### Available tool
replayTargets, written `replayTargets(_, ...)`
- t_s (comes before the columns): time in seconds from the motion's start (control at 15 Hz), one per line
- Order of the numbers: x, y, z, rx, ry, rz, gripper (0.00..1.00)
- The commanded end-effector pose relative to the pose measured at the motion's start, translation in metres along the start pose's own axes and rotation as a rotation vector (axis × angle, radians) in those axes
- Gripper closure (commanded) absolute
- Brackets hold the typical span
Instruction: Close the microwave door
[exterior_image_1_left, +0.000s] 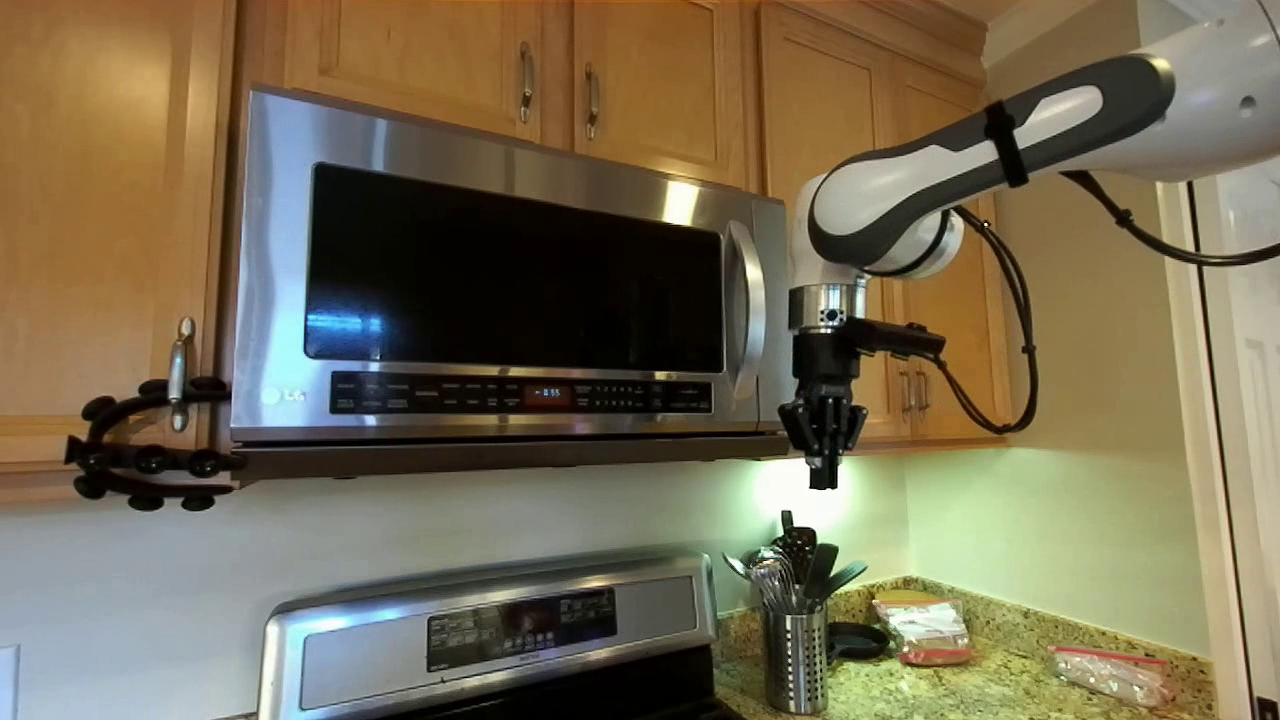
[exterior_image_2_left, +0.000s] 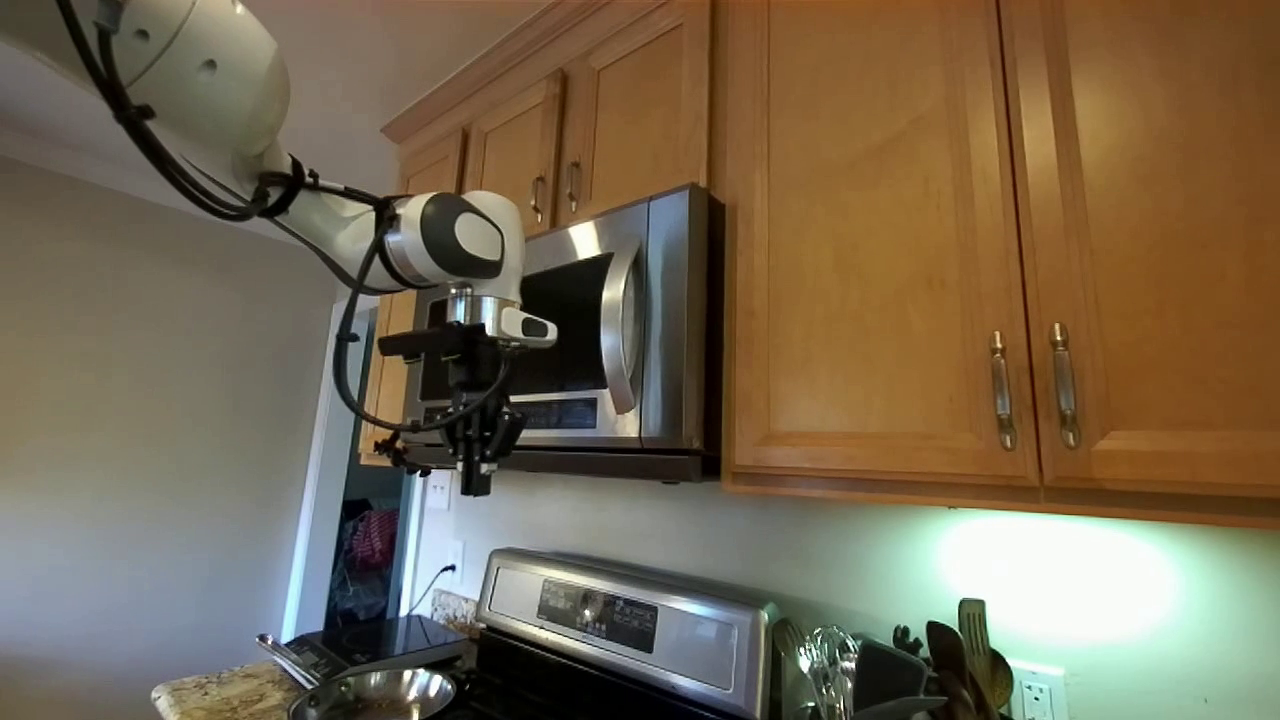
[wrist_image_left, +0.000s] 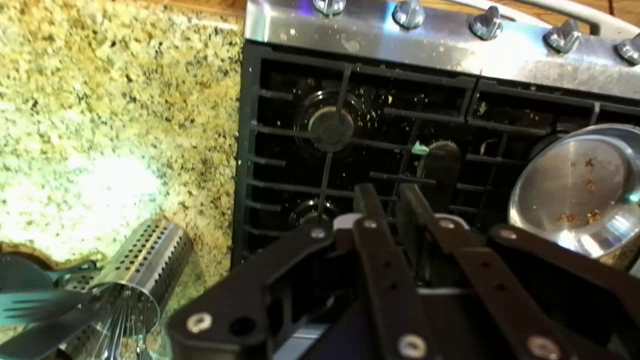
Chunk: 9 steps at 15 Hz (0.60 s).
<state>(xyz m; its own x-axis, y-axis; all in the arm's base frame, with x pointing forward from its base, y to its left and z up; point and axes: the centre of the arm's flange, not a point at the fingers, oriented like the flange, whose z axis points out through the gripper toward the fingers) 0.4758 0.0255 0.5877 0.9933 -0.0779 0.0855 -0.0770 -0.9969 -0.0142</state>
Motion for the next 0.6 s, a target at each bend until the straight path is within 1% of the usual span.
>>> replayTargets(0.0,-0.036,-0.009,0.01,0.002,-0.075,0.078,0.52)
replayTargets(0.27,-0.055,-0.011,0.012,0.003,-0.113,0.111,0.25)
replayTargets(0.33,-0.03,-0.01,0.015,-0.014,-0.102,0.08,0.2)
replayTargets(0.4,-0.031,-0.01,0.014,-0.014,-0.101,0.079,0.37)
replayTargets(0.53,-0.031,-0.01,0.014,-0.015,-0.102,0.079,0.26)
